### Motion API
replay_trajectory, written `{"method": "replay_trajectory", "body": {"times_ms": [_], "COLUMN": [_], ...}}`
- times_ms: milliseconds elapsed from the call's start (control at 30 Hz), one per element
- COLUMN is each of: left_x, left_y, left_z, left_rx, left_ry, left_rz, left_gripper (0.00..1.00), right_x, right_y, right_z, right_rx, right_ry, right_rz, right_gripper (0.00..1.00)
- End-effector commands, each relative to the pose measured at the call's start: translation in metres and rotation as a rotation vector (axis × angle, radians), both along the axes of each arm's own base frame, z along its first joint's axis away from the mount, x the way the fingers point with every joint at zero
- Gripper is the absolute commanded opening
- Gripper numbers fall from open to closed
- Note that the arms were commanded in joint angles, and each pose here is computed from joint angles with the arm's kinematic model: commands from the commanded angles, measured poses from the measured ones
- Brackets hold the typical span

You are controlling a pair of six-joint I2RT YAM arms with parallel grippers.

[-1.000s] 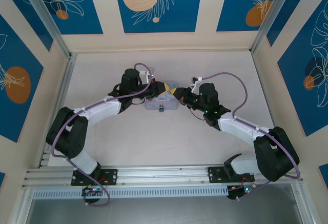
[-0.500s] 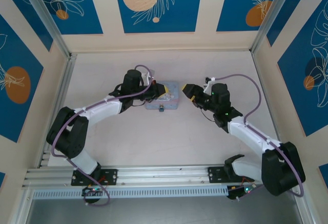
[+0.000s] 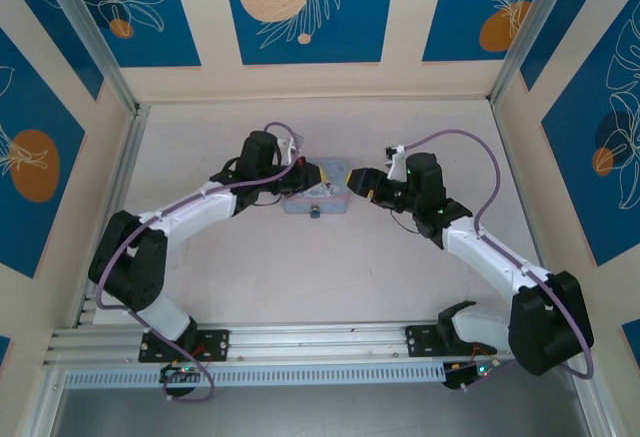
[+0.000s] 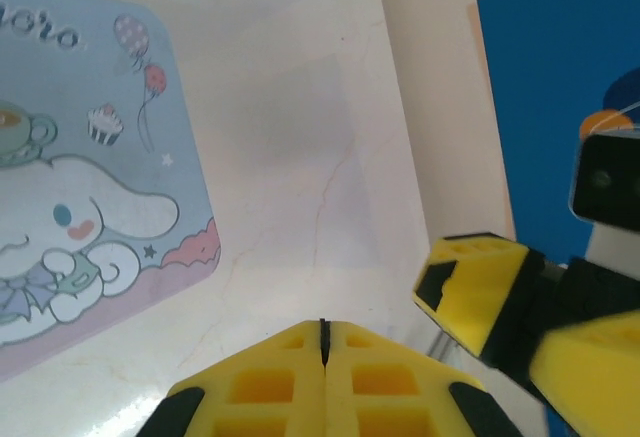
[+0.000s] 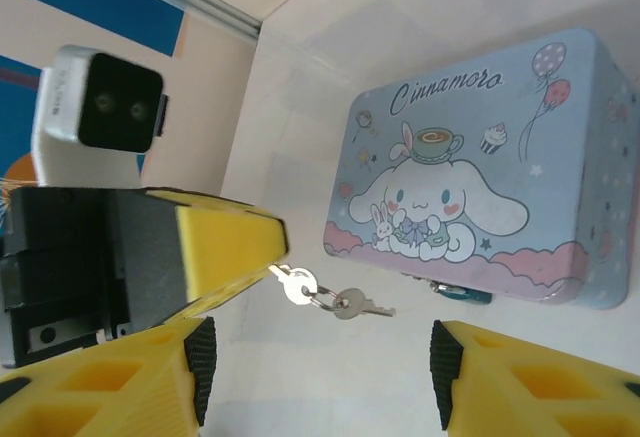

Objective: Unlock the padlock with the key

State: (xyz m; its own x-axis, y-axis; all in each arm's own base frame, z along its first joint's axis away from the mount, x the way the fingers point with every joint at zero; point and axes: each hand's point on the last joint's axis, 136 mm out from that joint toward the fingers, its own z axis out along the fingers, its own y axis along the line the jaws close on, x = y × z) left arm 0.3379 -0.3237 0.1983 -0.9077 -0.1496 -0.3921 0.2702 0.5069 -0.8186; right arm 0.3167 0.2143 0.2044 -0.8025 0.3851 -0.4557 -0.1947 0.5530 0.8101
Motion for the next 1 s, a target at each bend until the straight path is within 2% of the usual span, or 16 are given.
{"method": "replay_trajectory", "body": {"times_ms": [0, 133, 300, 533, 767, 967], "left_x": [-0.002, 0.000, 0.005, 0.012, 0.018, 0.020], "left_y": [0.001, 0.001, -0.003, -0.003, 0.000, 0.001], "left_z": [0.036, 0.043, 0.045, 0.049, 0.047, 0.043], "left_rx": [0.043, 0.066, 0.059, 0.059, 0.090, 0.089], "left_ry": [-0.230, -0.337, -0.392, -0.456, -0.533, -0.550], "left_rz": [-0.068, -0.100, -0.111, -0.093, -0.072, -0.061], "left_gripper": [0.00, 0.00, 0.00, 0.00, 0.00, 0.00], "right_x": [0.003, 0.011, 0.013, 0.010, 0.005, 0.010], "right_y": [0.007, 0.009, 0.012, 0.016, 0.026, 0.035], "right_z": [0.012, 0.011, 0.008, 0.001, -0.020, -0.028], "right_rx": [0.158, 0.273, 0.365, 0.437, 0.505, 0.548], "right_ry": [0.051, 0.148, 0.255, 0.403, 0.618, 0.688], "right_rz": [0.037, 0.028, 0.008, -0.050, -0.130, -0.210], "right_gripper": [0.61, 0.61, 0.61, 0.68, 0.68, 0.68]}}
